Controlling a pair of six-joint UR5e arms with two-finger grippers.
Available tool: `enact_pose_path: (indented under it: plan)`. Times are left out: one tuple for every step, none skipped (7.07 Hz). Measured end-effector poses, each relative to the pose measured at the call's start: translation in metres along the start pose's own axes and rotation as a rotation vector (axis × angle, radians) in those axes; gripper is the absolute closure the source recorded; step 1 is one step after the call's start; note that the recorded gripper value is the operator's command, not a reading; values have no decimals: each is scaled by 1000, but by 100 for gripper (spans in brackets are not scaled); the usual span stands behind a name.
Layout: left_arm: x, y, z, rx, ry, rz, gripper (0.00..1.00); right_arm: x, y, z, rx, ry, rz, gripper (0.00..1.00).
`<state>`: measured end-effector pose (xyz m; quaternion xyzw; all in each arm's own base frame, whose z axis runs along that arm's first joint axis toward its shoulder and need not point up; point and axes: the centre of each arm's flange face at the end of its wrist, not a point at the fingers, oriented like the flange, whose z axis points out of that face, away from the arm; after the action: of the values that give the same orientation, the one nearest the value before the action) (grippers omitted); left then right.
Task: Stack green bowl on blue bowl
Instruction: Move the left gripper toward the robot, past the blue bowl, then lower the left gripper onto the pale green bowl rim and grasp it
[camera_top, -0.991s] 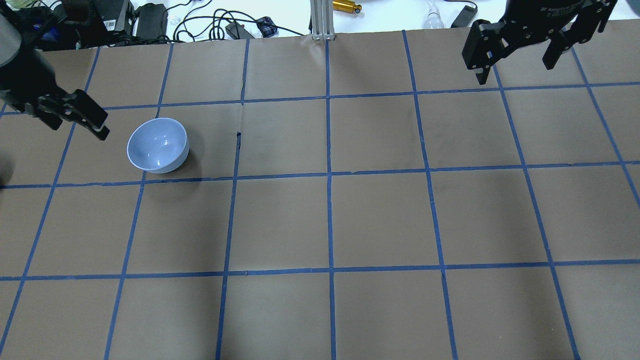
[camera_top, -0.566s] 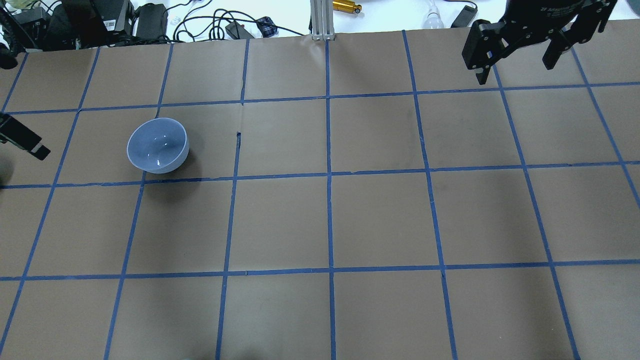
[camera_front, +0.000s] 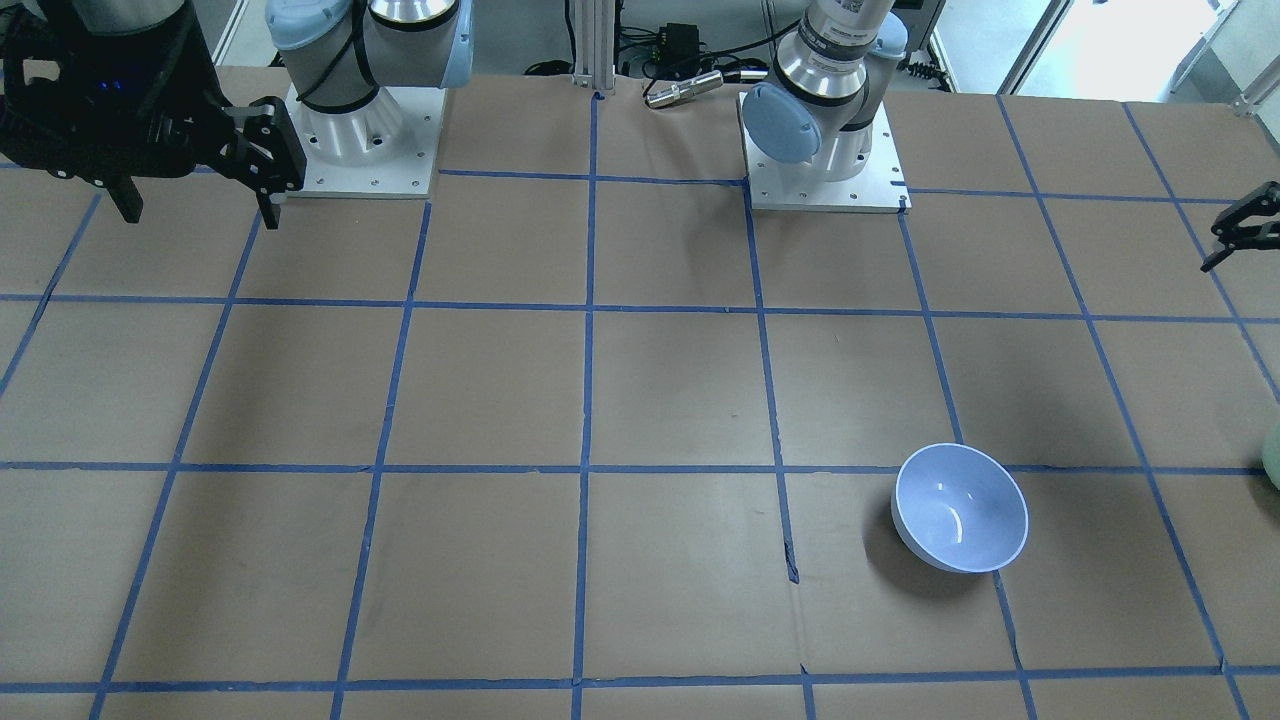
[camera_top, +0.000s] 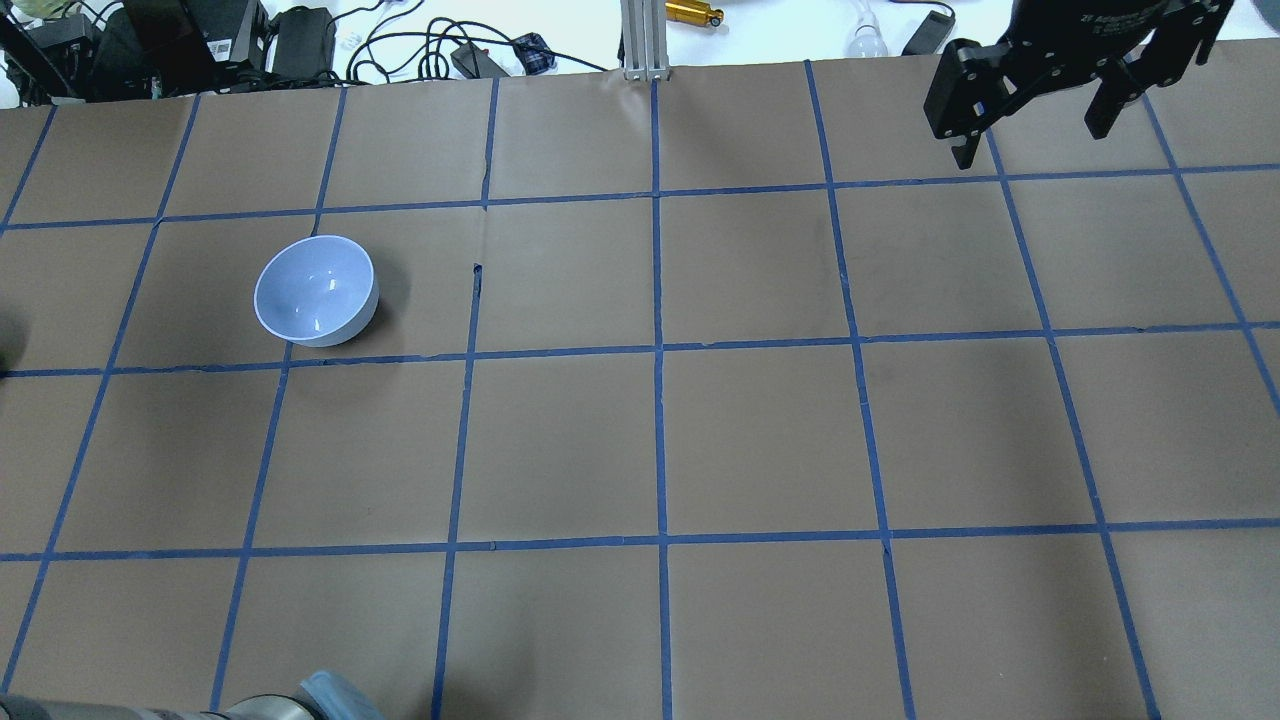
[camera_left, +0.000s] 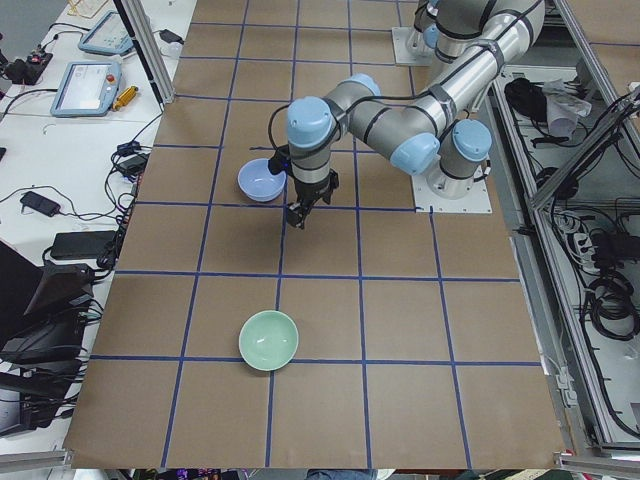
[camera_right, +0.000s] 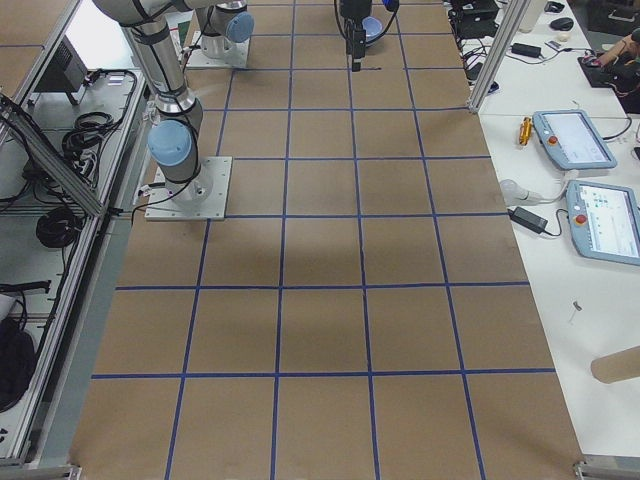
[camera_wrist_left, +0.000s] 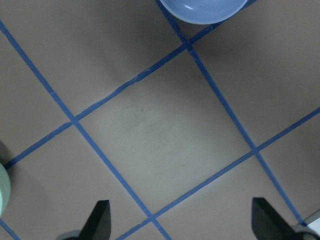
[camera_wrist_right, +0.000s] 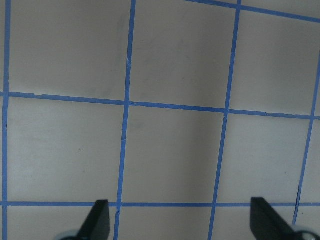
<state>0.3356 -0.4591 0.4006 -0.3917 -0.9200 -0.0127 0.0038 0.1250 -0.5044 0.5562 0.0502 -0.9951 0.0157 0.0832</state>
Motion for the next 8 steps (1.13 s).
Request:
enact_pose_path:
  plan:
    - [-22, 26, 22, 1, -6, 64, 0, 0, 0, 0, 0, 0, 0, 0]
    - [-40, 52, 44, 3, -3, 123, 0, 0, 0, 0, 0, 0, 0, 0]
    - [-56, 76, 65, 8, 10, 170, 0, 0, 0, 0, 0, 0, 0, 0]
    - [-71, 97, 83, 16, 13, 211, 0, 0, 0, 0, 0, 0, 0, 0]
    - [-88, 110, 96, 29, -2, 251, 0, 0, 0, 0, 0, 0, 0, 0]
    - [-106, 115, 108, 48, -36, 298, 0, 0, 0, 0, 0, 0, 0, 0]
    - [-122, 117, 123, 61, -82, 343, 0, 0, 0, 0, 0, 0, 0, 0]
    - [-132, 118, 136, 66, -118, 375, 0, 0, 0, 0, 0, 0, 0, 0]
